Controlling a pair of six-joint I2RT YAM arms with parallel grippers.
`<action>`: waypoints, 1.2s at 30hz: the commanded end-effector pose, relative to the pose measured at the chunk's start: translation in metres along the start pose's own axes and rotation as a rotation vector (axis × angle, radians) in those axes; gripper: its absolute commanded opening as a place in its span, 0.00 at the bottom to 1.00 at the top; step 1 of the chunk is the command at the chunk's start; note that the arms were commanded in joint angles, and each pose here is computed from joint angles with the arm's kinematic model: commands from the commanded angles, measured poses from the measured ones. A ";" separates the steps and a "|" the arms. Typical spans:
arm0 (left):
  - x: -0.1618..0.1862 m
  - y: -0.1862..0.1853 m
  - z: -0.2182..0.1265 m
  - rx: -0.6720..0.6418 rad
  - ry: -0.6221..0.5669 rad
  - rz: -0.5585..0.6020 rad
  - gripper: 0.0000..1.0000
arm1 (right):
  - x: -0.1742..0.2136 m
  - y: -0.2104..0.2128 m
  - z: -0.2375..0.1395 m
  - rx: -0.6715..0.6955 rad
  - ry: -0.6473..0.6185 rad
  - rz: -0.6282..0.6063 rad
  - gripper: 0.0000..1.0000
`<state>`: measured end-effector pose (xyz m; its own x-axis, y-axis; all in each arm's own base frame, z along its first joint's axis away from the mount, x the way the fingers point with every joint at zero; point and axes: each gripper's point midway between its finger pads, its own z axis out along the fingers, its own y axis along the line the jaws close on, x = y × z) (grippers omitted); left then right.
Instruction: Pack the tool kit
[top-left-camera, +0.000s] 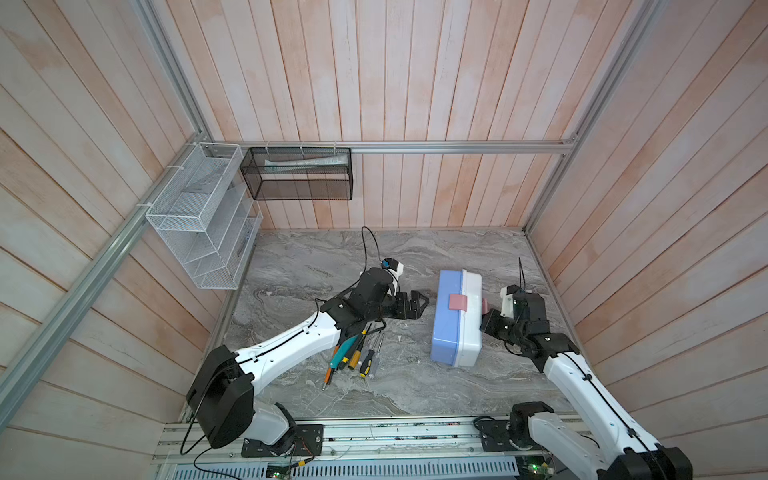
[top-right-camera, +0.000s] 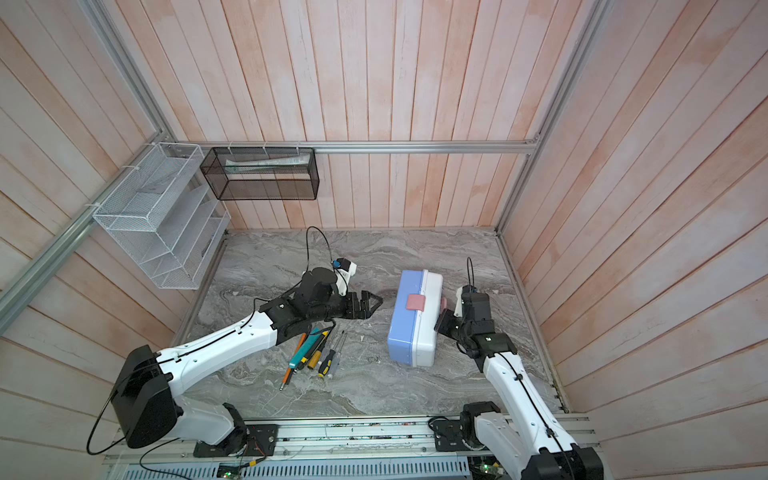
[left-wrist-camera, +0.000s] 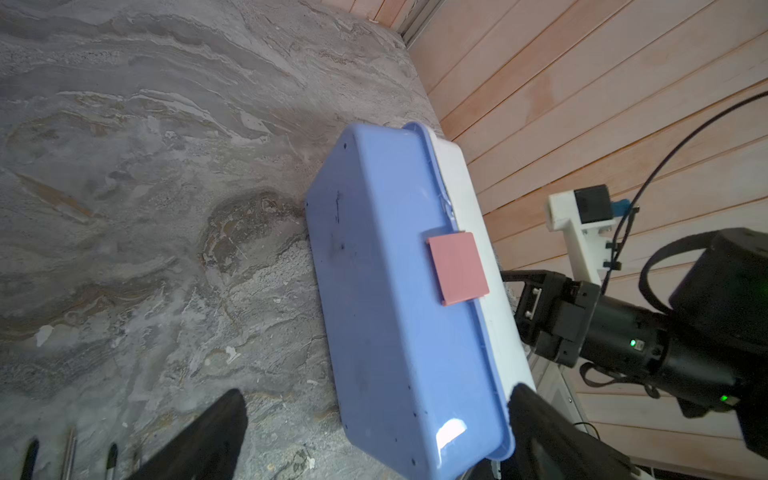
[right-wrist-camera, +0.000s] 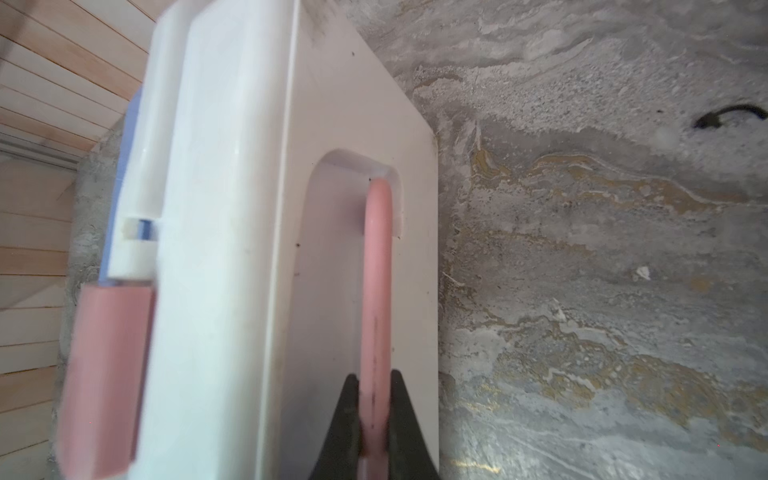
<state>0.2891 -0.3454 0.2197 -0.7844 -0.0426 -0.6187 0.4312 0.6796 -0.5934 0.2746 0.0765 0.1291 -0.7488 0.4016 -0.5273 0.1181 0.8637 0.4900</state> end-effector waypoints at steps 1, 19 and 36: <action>-0.006 -0.020 -0.002 0.032 0.022 -0.015 1.00 | 0.000 0.022 -0.001 -0.095 0.008 -0.072 0.00; 0.014 -0.025 0.012 0.059 0.083 -0.097 1.00 | 0.003 0.090 0.016 -0.309 0.023 -0.230 0.00; 0.035 -0.008 0.030 -0.030 0.154 -0.192 1.00 | 0.005 0.096 0.015 -0.325 0.020 -0.252 0.00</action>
<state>0.2702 -0.3718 0.1944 -0.9034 -0.0577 -0.4249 0.2737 0.6854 -0.6748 0.2800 0.1563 0.1367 -0.8035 0.1965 -0.5620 -0.1912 0.8087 0.5562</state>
